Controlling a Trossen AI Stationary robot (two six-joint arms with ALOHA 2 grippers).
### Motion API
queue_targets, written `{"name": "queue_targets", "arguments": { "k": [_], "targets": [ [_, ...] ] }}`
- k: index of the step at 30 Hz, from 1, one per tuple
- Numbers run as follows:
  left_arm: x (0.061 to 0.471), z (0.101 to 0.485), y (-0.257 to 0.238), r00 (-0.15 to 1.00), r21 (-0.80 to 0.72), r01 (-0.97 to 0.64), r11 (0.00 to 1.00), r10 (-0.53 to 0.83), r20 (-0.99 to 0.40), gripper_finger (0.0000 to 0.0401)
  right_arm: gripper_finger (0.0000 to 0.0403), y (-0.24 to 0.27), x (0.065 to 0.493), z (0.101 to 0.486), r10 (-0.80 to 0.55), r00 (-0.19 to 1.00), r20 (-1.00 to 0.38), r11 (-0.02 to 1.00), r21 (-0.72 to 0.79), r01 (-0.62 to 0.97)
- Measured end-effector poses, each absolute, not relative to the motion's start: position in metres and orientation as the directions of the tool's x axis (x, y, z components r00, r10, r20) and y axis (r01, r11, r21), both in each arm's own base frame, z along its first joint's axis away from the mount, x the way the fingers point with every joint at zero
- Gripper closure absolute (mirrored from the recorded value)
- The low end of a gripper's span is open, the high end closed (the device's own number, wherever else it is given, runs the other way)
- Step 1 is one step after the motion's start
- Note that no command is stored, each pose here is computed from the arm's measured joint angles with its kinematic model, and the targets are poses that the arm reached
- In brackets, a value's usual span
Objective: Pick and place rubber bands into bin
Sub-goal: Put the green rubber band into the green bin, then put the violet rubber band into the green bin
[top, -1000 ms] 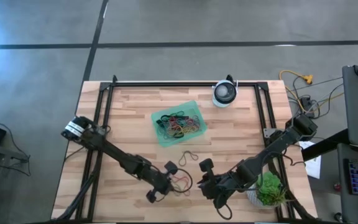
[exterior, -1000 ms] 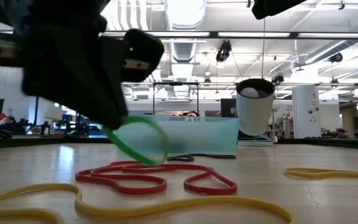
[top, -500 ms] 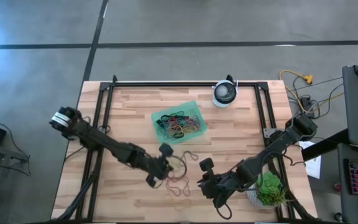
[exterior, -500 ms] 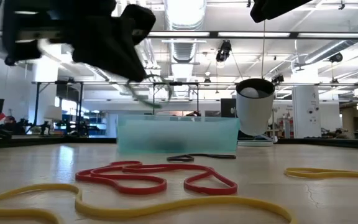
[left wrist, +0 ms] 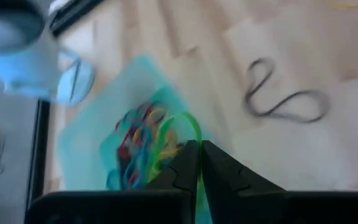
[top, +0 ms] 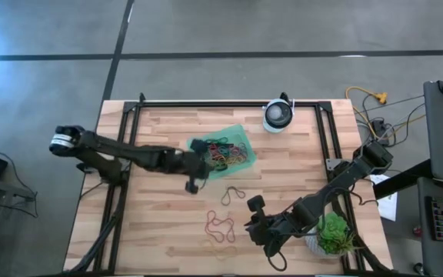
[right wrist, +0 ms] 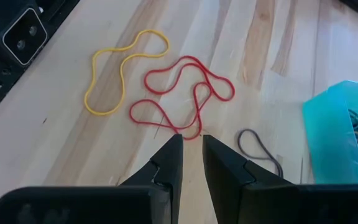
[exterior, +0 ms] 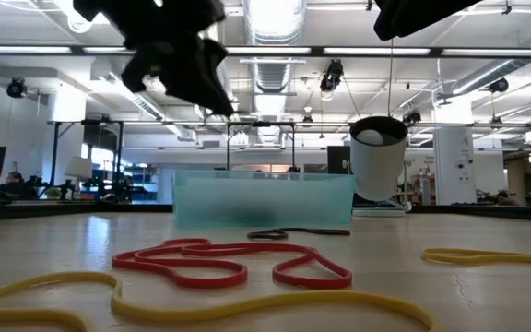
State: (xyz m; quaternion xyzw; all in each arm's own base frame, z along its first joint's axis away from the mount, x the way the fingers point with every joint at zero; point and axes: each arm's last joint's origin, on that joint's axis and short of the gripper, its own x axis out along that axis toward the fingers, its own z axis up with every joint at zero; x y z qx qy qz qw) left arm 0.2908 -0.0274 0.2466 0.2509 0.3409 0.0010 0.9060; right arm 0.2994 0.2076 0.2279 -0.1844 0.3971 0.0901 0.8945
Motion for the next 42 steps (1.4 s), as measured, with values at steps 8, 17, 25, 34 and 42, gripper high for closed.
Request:
{"name": "queue_targets", "arguments": {
  "k": [8, 17, 25, 34, 42],
  "targets": [
    [0.292, 0.228, 0.023, 0.696, 0.396, 0.097, 0.913, 0.222, -0.683, 0.0395, 0.0346, 0.208, 0.299, 0.228, 0.015, 0.668, -0.744, 0.916, -0.258, -0.308],
    [0.287, 0.204, 0.051, 0.618, 0.346, 0.011, 0.938, 0.265, -0.74, 0.0395, 0.0346, 0.208, 0.299, 0.227, 0.016, 0.669, -0.743, 0.914, -0.26, -0.311],
    [0.286, 0.201, 0.055, 0.605, 0.339, -0.005, 0.941, 0.273, -0.748, 0.0395, 0.0346, 0.208, 0.299, 0.227, 0.017, 0.67, -0.742, 0.913, -0.261, -0.312],
    [0.286, 0.201, 0.055, 0.605, 0.339, -0.005, 0.941, 0.273, -0.748, 0.0393, 0.0346, 0.208, 0.299, 0.227, 0.017, 0.671, -0.742, 0.913, -0.261, -0.312],
    [0.286, 0.201, 0.055, 0.604, 0.338, -0.006, 0.941, 0.273, -0.749, 0.0317, 0.0346, 0.207, 0.299, 0.225, 0.017, 0.671, -0.741, 0.913, -0.261, -0.312]
  ]
}}
